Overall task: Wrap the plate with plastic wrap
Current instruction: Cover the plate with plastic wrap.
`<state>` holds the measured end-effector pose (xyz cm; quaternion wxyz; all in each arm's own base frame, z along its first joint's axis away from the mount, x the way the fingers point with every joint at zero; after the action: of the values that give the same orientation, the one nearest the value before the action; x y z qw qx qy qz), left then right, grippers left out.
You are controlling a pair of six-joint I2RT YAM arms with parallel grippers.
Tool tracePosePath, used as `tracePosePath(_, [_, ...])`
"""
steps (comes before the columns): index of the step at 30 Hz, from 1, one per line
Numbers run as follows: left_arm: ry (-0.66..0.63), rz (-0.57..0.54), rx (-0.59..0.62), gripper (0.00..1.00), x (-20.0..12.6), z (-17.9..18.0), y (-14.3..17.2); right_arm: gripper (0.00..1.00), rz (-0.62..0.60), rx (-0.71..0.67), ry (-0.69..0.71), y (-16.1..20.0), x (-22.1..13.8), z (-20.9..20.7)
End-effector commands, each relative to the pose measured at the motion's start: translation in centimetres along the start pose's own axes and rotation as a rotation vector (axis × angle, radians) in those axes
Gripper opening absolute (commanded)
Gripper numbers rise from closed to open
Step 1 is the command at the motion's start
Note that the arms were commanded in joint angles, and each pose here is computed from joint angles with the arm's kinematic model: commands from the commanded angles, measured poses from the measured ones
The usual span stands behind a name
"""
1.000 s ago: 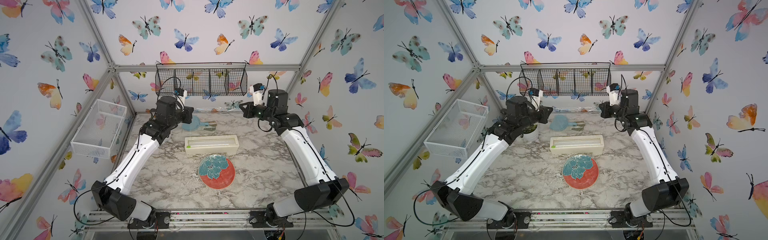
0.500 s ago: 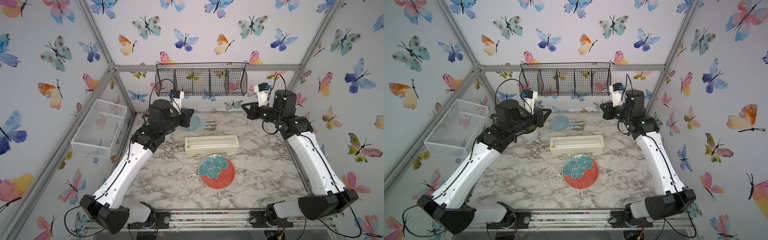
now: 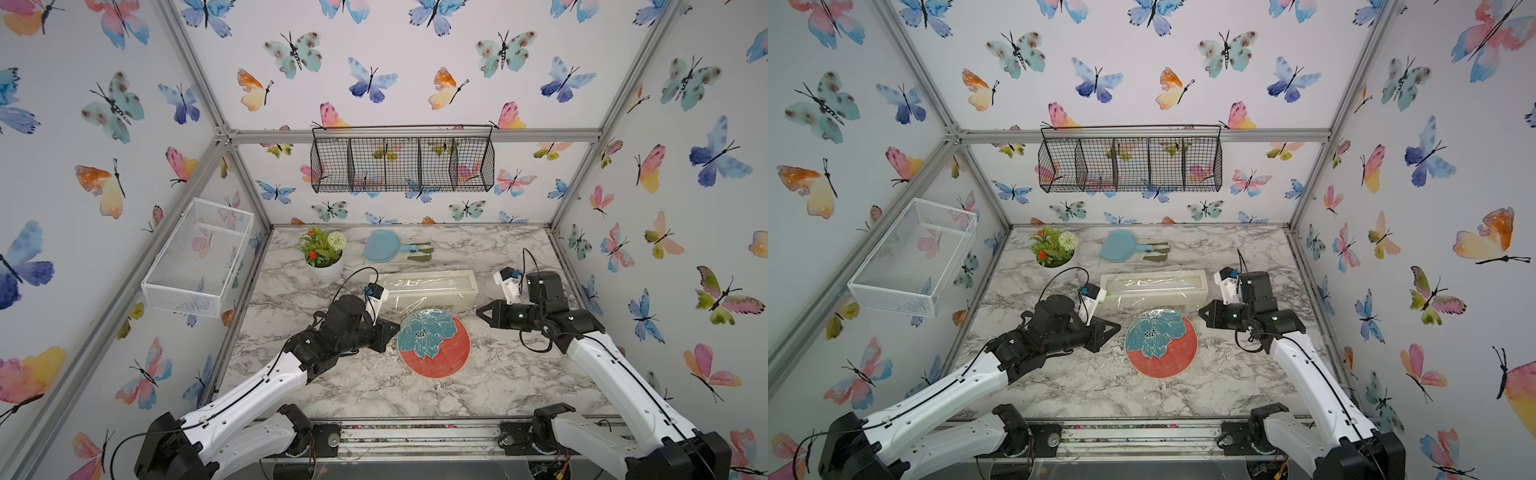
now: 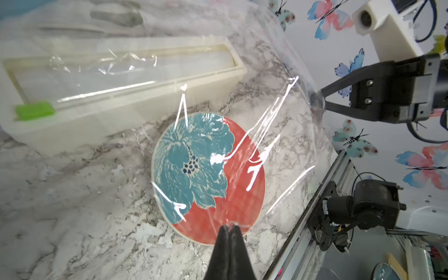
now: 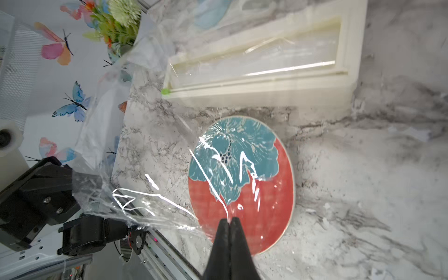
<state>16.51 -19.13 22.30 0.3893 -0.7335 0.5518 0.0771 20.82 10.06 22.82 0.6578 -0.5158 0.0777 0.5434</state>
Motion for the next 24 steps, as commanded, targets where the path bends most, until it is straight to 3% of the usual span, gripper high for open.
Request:
tracePosePath(1, [0.038,0.036,-0.031,0.00,0.4,0.5,1.6,0.02,0.024,0.067,0.008,1.5,0.1,-0.1])
tracePosePath(13, [0.009,0.148,-0.127,0.00,1.1,5.1,7.9,0.02,0.336,0.267,0.156,8.5,4.1,-2.0])
tracePosePath(24, [-0.027,0.246,-0.136,0.00,2.0,6.8,10.5,0.02,0.388,0.332,0.165,10.3,3.7,-1.8])
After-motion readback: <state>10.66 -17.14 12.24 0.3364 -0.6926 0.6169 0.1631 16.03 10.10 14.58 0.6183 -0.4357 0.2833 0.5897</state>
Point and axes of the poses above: each gripper's point midway between its finger pads, its own x axis out along the fingers, its own z axis along the line the jaws close on, y = z × x, the point moved 9 cm from there along -x, back along the fingers, and after that the axes turned 15 degrees about -x, right-handed, at the moved point
